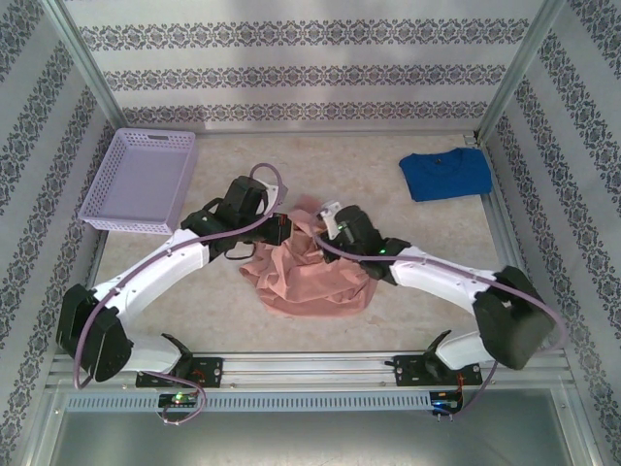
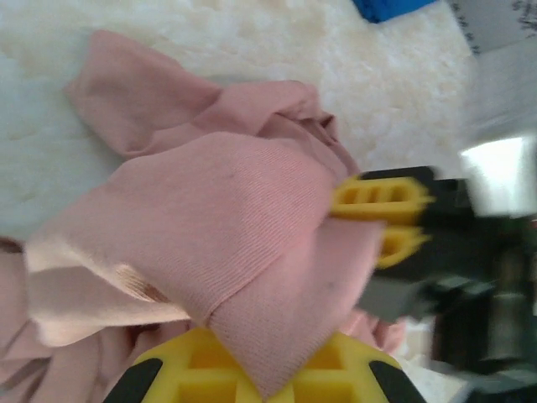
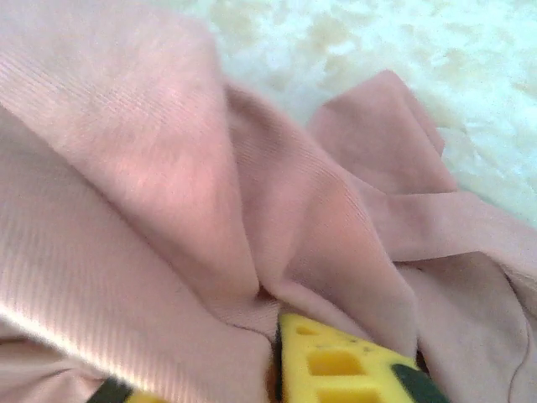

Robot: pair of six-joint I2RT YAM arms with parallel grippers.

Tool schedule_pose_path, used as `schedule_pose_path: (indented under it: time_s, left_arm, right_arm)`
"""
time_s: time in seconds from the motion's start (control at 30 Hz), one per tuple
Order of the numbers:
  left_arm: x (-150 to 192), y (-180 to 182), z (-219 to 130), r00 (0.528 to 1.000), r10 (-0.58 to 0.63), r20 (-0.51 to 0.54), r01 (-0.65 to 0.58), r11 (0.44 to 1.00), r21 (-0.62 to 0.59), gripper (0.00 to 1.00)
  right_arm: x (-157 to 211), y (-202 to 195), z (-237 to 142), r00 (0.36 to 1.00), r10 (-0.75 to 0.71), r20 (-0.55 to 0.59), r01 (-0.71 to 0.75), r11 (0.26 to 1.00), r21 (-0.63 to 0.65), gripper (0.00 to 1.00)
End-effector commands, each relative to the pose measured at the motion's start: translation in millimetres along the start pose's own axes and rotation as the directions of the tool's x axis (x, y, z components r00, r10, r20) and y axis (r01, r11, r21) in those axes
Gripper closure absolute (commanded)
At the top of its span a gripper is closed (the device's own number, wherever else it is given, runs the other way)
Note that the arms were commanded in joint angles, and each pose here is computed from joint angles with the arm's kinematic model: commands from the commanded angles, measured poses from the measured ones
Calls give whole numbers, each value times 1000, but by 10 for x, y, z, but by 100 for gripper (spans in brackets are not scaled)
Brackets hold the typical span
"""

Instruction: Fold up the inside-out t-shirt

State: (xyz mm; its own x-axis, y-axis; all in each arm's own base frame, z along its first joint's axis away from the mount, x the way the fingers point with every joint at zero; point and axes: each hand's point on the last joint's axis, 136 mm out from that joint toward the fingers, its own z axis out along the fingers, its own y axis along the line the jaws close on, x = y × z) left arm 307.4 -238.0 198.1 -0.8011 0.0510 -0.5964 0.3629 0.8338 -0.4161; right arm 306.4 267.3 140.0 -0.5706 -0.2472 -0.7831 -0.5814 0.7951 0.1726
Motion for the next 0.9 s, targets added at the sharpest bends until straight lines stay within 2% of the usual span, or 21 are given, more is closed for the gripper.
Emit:
schedule_pose_path:
  time_s: [0.0,0.07,0.17,0.37,0.5,0.6,0.7,0.77,0.87]
  left_arm:
    - [36,308,-101,999,38,-4,-38,987,-156,100]
    - [109,411,-62,997,70,-28,-75,978,-196,98]
    - [115,525,-34,995,95,-18,-97,964,-248,89]
    - [172,608,-52,997,81,-19,-83,952,-295,60]
    - [291,602,-220,996,94,1,-88,943,-321,47]
    - [328,495,-380,994,101,45,-85,959,-271,46]
    - [371,108,-413,992,109,65,-106,993,-49,54]
    - [398,-150,-393,994,100,48,-104,989,100,59]
    - [430,-302,-303,996,91,-1,-89,977,195,63]
  right_arm:
    - [-189,372,-351,998,63,24,-53,949,-312,92]
    - [-217,540,-476,994,109,6,-95,889,-449,97]
    - [-265,702,-540,988,151,-22,-137,819,-557,100]
    - [-417,750,-422,966,254,-40,-226,763,-606,100]
    - [-505,780,-369,950,306,-59,-270,714,-646,100]
    - [-525,778,-359,944,321,-80,-292,696,-656,100]
    - [-543,747,-382,943,323,-81,-295,700,-650,100]
    - [-527,708,-389,944,318,-83,-296,713,-636,100]
    - [-519,644,-405,942,324,-82,-303,723,-621,100]
